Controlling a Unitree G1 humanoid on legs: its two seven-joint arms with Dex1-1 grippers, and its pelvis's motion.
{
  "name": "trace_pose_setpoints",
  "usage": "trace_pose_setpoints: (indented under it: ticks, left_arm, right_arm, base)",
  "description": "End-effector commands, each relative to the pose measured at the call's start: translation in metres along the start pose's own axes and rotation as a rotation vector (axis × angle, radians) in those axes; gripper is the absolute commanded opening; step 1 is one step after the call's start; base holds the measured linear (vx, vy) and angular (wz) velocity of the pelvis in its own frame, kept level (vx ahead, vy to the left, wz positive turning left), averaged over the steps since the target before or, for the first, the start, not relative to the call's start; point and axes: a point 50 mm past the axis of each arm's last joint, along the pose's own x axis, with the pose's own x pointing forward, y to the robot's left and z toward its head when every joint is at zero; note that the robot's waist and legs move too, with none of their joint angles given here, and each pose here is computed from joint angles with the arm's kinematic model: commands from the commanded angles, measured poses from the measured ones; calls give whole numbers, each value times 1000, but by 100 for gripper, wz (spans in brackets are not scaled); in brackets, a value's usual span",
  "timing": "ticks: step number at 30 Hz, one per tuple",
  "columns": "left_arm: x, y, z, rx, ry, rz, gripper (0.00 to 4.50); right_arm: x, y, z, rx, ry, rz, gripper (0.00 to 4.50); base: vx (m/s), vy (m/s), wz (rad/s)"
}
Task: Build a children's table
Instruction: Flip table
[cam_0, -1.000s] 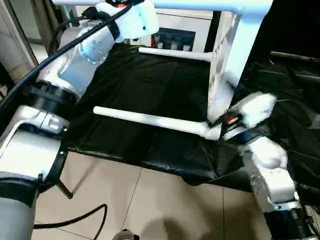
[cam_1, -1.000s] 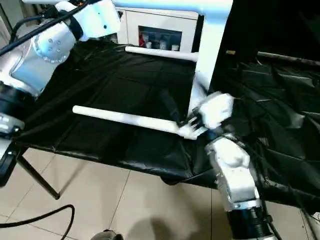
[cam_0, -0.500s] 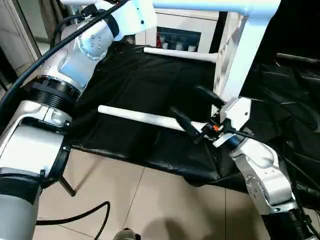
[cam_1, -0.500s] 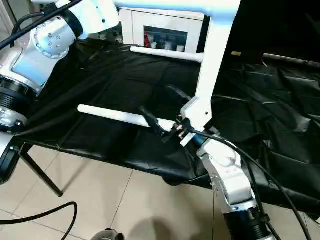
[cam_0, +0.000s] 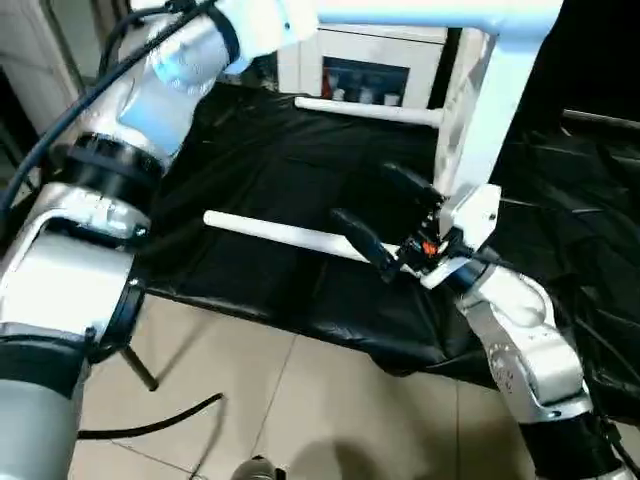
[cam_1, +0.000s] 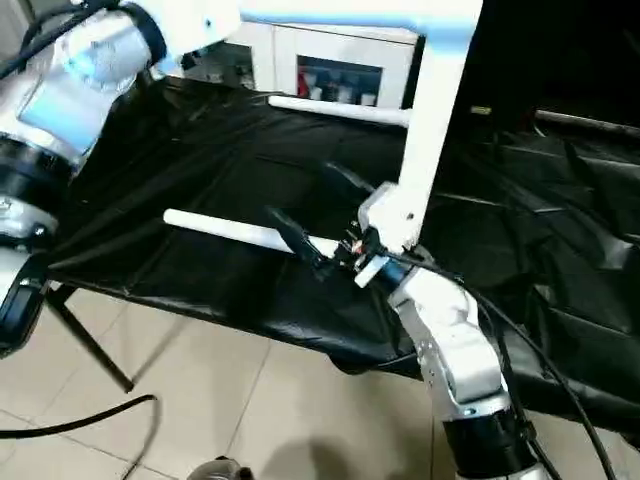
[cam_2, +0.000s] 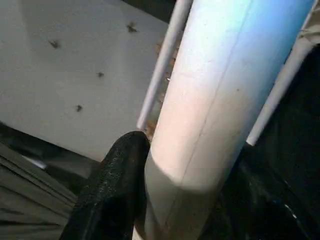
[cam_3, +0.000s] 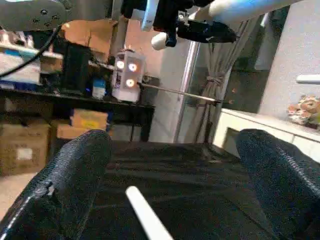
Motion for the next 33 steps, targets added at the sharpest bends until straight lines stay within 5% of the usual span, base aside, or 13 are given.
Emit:
trace_pose_setpoints:
  ticks: [1, 4, 15, 19, 23, 24, 29, 33]
  left_arm:
    - [1, -6, -13, -309, 29, -23, 206]
    - [1, -9, -17, -465, 56, -36, 206]
    - [2, -9, -16, -790, 16, 1, 208]
    - [-2, -3, -16, -879, -35, 81, 208]
    - [-7, -3, -20, -930, -56, 141, 208]
    - [-11, -5, -23, -935, -60, 177, 208]
    - [-16, -10, -26, -899, -67, 176, 205]
    - [-19, -14, -28, -881, -55, 173, 200]
  right_arm:
    - [-1, -4, 4, 6, -11, -7, 450]
    - [-2, -7, 5, 4, -7, -14, 450]
    - [-6, -20, 8, -5, 4, -72, 450]
    - [-15, -33, -3, -17, 37, -265, 450]
    - [-29, -46, -11, 34, 8, -489, 450]
    - [-37, -48, -17, 109, -8, -569, 450]
    - [-55, -52, -32, 105, 38, -740, 450]
    - [-61, -56, -31, 32, 40, -825, 450]
  base:
    - [0, 0, 0]
    - [0, 0, 0]
    - [0, 0, 0]
    - [0, 0, 0]
    - [0, 0, 0]
    - [0, 0, 0]
    - [0, 0, 0]
    - [0, 0, 0]
